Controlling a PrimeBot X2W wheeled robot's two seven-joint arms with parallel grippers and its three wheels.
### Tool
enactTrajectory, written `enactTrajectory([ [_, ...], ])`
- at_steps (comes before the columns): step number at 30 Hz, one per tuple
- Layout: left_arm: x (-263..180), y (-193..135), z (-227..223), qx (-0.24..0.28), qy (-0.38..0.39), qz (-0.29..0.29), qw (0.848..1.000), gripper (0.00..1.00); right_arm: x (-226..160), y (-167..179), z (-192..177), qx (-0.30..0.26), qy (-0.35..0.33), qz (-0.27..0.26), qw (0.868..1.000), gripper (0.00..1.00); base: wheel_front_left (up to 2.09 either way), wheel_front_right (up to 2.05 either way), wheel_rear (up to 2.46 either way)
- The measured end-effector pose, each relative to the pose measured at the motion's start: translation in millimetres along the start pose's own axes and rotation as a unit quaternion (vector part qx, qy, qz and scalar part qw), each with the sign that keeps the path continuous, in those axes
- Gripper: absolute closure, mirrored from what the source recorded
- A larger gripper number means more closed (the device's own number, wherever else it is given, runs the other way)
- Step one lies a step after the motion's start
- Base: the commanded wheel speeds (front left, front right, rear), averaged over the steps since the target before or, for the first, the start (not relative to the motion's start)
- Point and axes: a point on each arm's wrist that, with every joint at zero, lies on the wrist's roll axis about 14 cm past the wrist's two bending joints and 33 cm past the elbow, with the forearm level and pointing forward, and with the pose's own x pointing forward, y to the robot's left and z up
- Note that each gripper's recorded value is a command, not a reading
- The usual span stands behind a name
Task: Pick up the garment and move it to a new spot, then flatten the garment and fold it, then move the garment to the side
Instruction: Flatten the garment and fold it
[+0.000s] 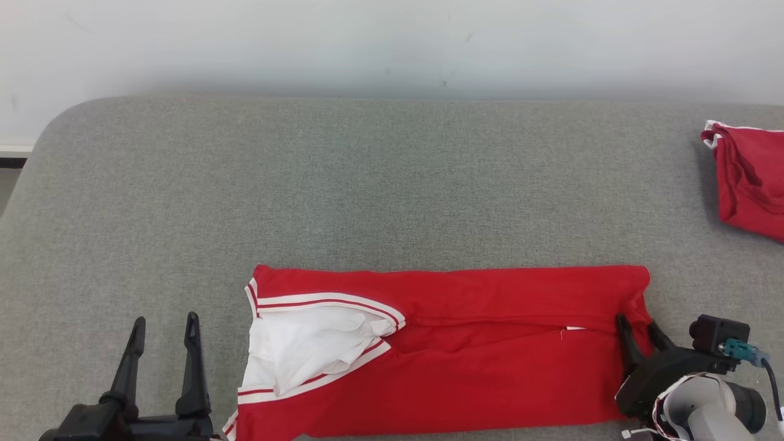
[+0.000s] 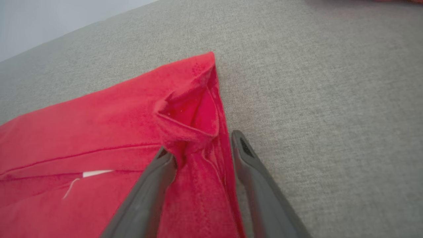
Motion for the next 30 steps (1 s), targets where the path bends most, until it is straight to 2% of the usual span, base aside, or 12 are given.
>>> enactTrajectory([
  [1,-0.5,-0.4,-0.5,0.000,0.001,-0.001,1.000,0.00,1.1,1.5,-1.2,0.003,0.004,0.001,1.000,1.00,0.00,0.00,0.00],
  [9,-2.5,2.6,1.0,0.000,-0.002,0.004,1.000,0.00,-0.4,-2.3,1.3,0.010,-0.003,-0.004,1.000,1.00,0.00,0.00,0.00],
  [20,-9.3,-2.4,4.3,0.004,-0.006,-0.002,1.000,0.00,-34.6,-98.4,61.5,-0.017,-0.084,-0.100,0.991,1.00,0.00,0.00,0.00],
  [24,-10.7,-5.1,4.6,0.003,-0.007,-0.005,1.000,0.00,-39.6,-90.9,72.7,-0.036,-0.100,-0.085,0.991,1.00,0.00,0.00,0.00],
  [30,-11.0,-10.5,4.2,0.000,-0.007,-0.013,1.000,0.00,-40.9,-38.7,87.0,-0.036,-0.135,-0.019,0.990,1.00,0.00,0.00,0.00],
])
